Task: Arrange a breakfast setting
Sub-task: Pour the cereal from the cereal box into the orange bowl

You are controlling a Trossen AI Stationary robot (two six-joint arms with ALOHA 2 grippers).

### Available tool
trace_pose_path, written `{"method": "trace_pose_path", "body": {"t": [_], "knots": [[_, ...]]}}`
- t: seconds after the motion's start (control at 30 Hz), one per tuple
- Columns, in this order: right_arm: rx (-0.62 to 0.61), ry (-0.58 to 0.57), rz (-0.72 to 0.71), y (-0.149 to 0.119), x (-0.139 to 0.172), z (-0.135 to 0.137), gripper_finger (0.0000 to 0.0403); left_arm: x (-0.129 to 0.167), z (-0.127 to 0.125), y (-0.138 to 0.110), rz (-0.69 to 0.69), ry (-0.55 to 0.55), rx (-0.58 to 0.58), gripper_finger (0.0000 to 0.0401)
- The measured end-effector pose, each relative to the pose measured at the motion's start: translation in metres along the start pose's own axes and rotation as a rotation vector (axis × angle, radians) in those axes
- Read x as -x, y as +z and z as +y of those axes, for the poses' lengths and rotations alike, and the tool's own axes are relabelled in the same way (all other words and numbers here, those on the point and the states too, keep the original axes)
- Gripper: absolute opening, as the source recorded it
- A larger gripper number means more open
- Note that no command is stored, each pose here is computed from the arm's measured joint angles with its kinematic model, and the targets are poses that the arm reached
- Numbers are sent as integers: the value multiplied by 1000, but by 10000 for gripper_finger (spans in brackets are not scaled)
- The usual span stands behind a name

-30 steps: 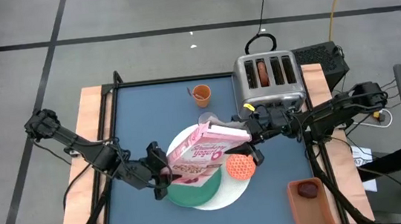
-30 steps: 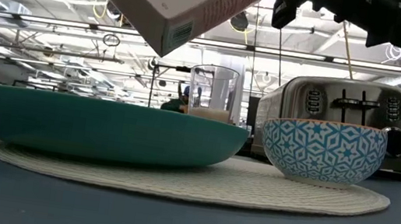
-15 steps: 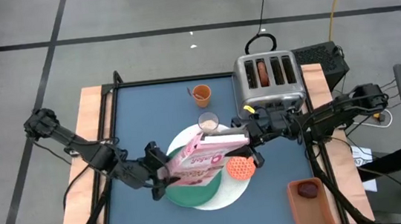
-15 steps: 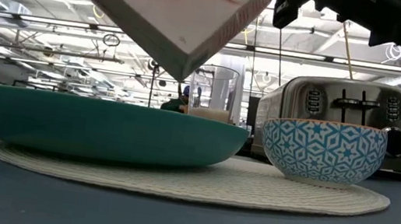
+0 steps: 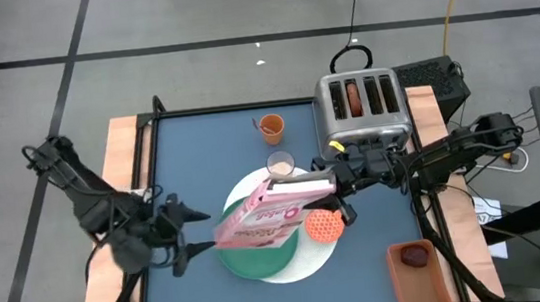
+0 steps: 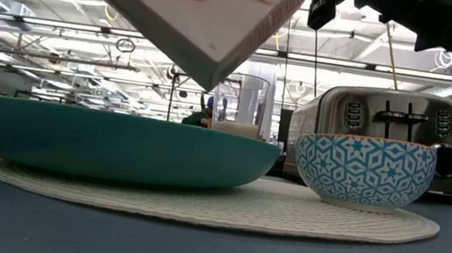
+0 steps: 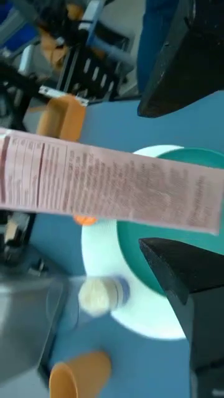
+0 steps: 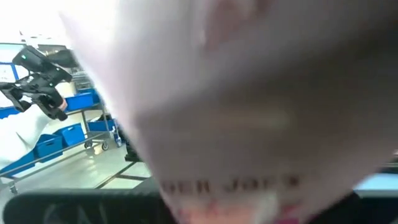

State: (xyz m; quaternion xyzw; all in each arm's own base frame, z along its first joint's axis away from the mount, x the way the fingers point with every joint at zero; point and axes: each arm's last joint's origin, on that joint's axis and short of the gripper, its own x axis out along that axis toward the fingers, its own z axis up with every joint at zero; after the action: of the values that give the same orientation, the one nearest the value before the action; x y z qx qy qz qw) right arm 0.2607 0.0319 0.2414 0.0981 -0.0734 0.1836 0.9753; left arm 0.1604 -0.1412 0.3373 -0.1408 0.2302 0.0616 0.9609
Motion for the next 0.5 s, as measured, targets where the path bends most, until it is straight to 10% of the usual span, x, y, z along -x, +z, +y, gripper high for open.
{"method": "trace_pose_path", "body": {"t": [0.5], "knots": [[35,10,-60,13,4,3,102,3,-26,-43,-35,108,-26,333]]}}
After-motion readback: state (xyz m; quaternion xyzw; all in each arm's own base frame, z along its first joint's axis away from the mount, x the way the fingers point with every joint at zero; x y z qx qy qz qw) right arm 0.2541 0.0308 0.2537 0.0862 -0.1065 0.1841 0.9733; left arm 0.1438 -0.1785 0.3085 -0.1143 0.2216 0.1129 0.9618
